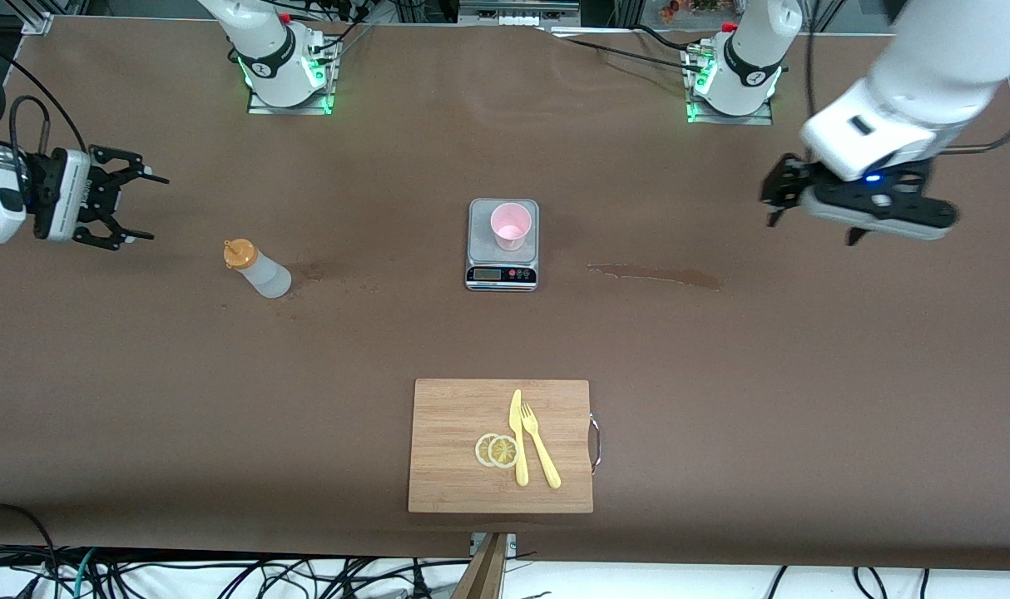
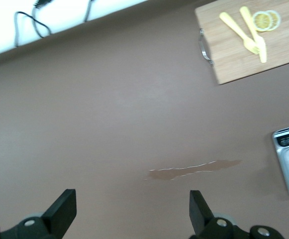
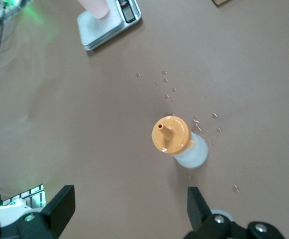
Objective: Add sauce to pink cup with both arms
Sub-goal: 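Release the cup and raise the left gripper while the right gripper approaches, then grasp the white sauce bottle with the right gripper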
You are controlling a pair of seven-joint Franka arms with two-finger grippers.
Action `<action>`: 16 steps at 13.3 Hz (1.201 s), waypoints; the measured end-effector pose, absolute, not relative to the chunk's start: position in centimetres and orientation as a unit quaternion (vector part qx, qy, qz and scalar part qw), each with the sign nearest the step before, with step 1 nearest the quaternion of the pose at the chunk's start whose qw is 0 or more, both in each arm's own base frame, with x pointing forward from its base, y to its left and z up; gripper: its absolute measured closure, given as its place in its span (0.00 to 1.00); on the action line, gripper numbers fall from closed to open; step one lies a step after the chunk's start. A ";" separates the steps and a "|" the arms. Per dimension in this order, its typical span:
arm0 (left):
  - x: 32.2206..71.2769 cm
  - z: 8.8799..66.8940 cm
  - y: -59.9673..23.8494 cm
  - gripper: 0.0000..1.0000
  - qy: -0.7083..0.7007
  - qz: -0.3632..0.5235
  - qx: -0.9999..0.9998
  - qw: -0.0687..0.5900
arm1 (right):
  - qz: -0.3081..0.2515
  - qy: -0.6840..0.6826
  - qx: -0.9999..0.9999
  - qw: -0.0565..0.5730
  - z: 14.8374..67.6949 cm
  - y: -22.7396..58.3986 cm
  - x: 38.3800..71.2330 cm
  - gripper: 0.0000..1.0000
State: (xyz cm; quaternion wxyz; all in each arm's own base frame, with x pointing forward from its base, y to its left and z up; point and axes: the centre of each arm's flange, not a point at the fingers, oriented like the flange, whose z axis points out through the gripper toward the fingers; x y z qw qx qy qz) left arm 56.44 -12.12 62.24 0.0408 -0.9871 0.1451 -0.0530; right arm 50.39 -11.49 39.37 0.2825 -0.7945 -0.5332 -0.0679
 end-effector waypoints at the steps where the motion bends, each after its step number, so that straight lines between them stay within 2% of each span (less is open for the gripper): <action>1: 56.7 62.6 -10.0 0.00 0.144 -0.051 -0.987 0.043 | -0.075 -0.544 -0.784 0.289 38.0 -11.9 50.1 0.00; 5: 56.9 61.2 -1.6 0.00 0.089 -0.014 -0.996 0.015 | -0.119 -0.574 -0.744 0.321 33.5 -14.2 49.0 0.00; 7: 56.8 60.4 0.6 0.00 0.073 -0.004 -0.997 0.012 | -0.149 -0.580 -0.721 0.349 29.7 -15.0 48.8 0.00; 11: 56.5 60.7 -0.8 0.00 0.085 -0.005 -0.996 0.012 | -0.189 -0.573 -0.695 0.391 22.3 -15.3 48.4 0.00; 16: 56.2 59.4 -2.1 0.00 0.096 0.012 -0.995 0.011 | -0.225 -0.552 -0.686 0.418 17.7 -14.3 49.2 0.00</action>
